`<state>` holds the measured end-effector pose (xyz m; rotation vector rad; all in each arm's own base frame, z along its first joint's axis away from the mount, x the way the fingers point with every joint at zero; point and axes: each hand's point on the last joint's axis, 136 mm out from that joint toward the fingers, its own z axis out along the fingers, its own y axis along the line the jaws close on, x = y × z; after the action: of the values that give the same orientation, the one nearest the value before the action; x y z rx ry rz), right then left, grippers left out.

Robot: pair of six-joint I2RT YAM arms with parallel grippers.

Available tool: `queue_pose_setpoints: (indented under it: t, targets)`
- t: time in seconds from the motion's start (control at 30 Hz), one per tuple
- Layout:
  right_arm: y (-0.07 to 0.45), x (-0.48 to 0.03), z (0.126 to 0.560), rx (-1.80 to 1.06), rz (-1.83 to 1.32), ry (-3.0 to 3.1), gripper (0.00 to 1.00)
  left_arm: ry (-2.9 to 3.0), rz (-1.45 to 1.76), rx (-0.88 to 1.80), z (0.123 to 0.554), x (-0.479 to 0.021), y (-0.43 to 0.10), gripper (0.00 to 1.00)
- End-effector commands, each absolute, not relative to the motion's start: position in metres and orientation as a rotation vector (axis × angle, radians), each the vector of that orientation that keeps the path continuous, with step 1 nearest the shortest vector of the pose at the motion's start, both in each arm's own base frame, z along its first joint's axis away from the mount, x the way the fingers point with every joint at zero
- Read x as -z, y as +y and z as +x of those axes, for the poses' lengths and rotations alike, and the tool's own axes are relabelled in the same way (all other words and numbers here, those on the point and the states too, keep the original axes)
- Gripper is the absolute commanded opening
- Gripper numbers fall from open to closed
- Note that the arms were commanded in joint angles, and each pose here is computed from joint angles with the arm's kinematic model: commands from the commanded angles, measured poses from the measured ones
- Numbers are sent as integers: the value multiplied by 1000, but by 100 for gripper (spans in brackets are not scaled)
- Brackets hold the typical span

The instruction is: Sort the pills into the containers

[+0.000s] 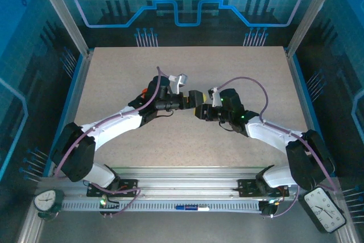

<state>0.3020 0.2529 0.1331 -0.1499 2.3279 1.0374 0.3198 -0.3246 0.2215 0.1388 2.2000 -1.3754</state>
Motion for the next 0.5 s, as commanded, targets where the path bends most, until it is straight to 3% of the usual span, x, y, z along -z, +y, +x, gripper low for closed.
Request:
queue_pose_setpoints:
  t: [0.0,0.47]
  targets:
    - [259,-136,300,-1058,-161,2308,26,2169,155,1381,323,-233,-331,99]
    - [264,-136,298,-1068,-172,2306,26,2183,162,1382,322,-227,-338,99]
